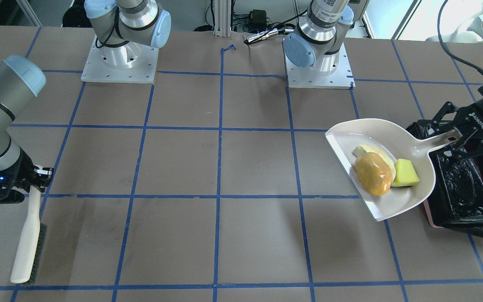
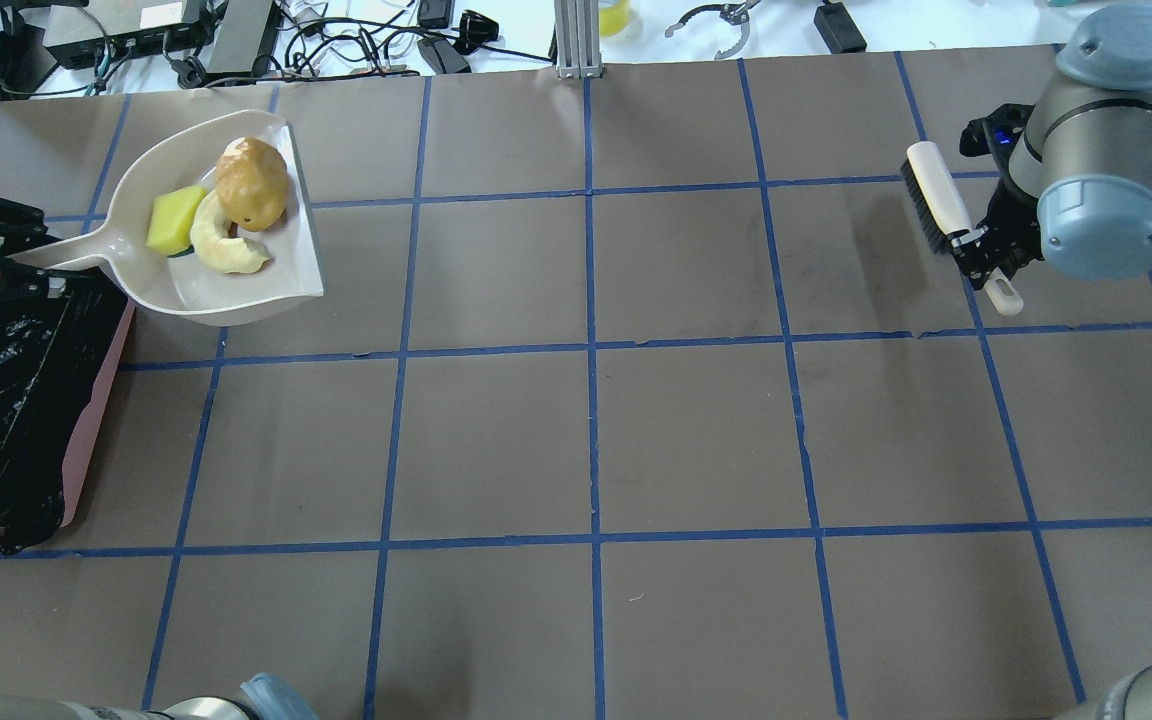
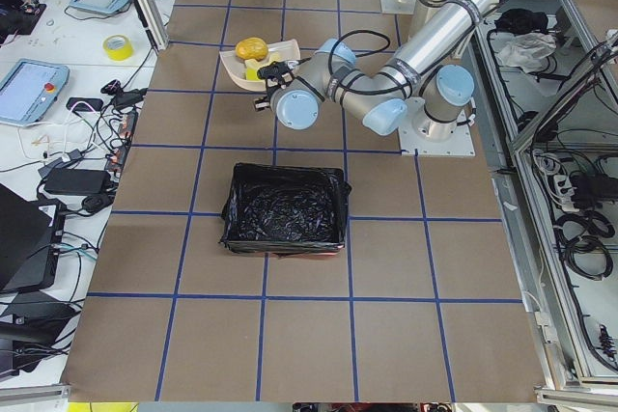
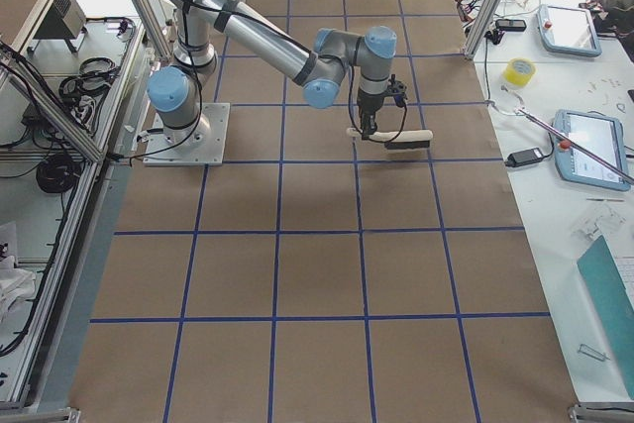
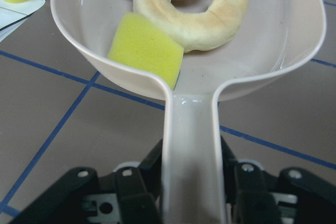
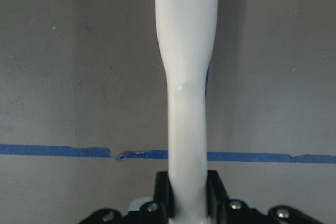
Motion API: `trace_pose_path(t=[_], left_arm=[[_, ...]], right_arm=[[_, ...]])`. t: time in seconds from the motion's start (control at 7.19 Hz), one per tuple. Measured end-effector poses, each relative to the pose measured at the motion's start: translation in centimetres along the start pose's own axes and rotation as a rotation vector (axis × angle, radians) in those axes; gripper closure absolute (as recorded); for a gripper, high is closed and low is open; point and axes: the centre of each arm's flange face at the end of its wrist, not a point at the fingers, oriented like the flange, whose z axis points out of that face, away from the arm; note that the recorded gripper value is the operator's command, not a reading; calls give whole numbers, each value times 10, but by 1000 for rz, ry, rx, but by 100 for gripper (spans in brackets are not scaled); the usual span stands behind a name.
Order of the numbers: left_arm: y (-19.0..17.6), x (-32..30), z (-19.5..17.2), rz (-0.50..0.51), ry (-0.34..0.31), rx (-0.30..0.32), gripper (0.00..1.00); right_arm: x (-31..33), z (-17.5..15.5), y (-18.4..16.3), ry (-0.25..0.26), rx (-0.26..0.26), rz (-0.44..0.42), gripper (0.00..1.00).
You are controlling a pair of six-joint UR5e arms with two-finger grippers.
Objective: Sweep and dump trash into bin
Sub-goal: 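Carry the loaded dustpan over the black trash bag with the left gripper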
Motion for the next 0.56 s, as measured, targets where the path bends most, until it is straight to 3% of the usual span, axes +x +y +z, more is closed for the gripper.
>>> trace_pose_path(t=[0.28, 0.56], left_arm=[[38, 2, -53, -15, 4, -53, 100], [77, 10, -103, -40, -4, -84, 100]], right_arm=[[2, 5, 5, -20, -3, 100, 100], [-1, 1, 11, -32, -5, 116, 100]])
